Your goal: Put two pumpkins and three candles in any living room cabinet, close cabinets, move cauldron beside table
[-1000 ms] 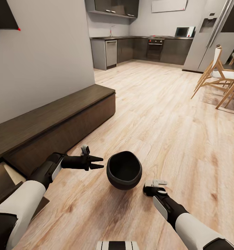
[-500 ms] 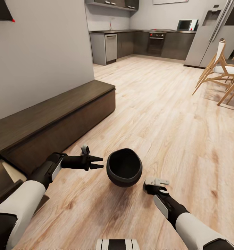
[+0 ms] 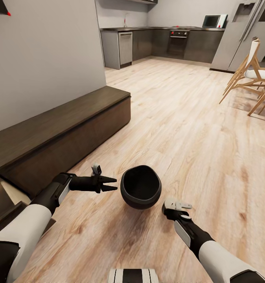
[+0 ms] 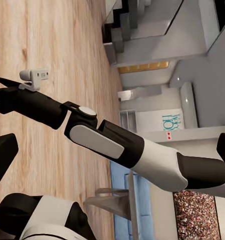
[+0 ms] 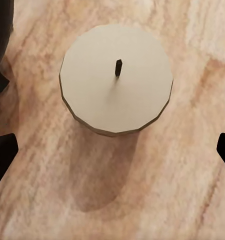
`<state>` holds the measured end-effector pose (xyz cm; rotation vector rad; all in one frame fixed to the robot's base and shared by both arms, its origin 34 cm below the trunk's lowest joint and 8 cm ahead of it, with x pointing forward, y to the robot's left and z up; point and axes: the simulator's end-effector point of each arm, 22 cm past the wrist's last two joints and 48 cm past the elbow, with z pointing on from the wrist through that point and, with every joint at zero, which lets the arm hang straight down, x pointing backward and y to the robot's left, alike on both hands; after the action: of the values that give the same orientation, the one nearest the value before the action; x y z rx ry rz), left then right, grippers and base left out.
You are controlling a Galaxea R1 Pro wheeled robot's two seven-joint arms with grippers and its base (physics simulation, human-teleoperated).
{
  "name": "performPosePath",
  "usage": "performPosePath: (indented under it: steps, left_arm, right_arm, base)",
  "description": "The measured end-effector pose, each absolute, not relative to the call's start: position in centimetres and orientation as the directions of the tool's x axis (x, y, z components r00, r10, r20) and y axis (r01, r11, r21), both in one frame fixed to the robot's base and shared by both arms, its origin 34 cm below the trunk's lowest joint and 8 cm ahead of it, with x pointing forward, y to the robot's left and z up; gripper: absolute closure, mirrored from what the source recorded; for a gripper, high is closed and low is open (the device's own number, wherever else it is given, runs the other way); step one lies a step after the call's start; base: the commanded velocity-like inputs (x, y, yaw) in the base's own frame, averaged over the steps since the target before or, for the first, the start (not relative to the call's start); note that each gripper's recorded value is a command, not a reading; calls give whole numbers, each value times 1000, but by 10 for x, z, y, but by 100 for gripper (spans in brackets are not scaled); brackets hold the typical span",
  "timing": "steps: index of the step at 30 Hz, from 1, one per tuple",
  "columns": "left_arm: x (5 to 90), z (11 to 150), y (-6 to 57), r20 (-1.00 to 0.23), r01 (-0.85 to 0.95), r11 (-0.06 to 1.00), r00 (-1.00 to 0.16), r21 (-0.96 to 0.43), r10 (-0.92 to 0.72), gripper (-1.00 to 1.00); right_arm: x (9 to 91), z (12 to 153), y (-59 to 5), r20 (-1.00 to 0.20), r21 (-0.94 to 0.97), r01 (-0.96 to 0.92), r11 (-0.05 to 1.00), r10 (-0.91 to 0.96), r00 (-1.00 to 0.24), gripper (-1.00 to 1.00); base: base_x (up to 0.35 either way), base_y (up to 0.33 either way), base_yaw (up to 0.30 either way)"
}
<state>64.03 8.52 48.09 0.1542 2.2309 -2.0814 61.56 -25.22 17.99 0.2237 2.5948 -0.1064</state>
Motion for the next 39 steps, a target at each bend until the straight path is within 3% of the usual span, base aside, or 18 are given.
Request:
performPosePath:
  steps: [39]
  left_arm:
    - [641,474,85,-125,126,66,-992,-990,15,-100]
  right_arm:
    - [610,171,-249,-499,-34,177,984,137,-856,-100]
  base:
    - [26,0,0]
